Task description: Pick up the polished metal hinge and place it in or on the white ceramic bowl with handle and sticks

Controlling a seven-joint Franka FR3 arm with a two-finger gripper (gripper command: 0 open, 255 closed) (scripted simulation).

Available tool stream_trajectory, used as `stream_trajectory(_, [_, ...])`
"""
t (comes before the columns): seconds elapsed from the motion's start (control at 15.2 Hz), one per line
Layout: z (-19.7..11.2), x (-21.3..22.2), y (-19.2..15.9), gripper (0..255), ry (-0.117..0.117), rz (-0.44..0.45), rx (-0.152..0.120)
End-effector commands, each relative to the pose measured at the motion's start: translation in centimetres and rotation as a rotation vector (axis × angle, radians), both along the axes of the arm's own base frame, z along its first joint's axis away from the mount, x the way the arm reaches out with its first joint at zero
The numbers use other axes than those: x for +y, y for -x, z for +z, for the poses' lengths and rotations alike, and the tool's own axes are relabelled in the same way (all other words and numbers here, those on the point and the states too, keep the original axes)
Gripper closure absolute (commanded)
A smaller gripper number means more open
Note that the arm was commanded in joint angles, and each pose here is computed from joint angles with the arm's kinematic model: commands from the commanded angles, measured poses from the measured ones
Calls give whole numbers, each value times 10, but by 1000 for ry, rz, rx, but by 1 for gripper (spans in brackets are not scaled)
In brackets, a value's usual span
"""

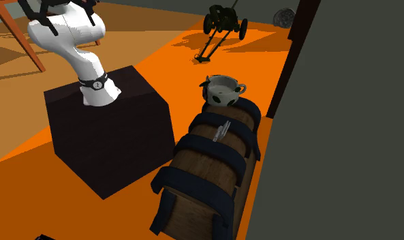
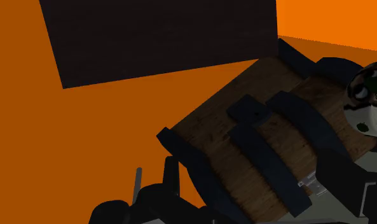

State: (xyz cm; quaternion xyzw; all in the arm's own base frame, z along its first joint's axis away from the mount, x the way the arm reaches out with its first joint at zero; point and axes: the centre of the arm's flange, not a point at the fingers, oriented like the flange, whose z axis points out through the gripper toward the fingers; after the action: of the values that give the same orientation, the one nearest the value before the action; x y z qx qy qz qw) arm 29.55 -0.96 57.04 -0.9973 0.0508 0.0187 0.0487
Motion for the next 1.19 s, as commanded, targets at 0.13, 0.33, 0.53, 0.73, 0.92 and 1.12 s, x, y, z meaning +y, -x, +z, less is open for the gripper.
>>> stream_trajectory(0.13, [-16, 8, -20, 0, 3, 51, -4])
stream_trajectory(0.33, [-40, 21, -49, 0, 8, 128, -10])
stream_trajectory(0.53, [-64, 37, -77, 0, 13, 205, -16])
stream_trajectory(0.73, [-88, 55, -104, 0, 18, 282, -22])
stream_trajectory(0.92, [-112, 74, -129, 0, 22, 359, -28])
stream_trajectory(1.12, [-135, 96, -153, 0, 27, 436, -34])
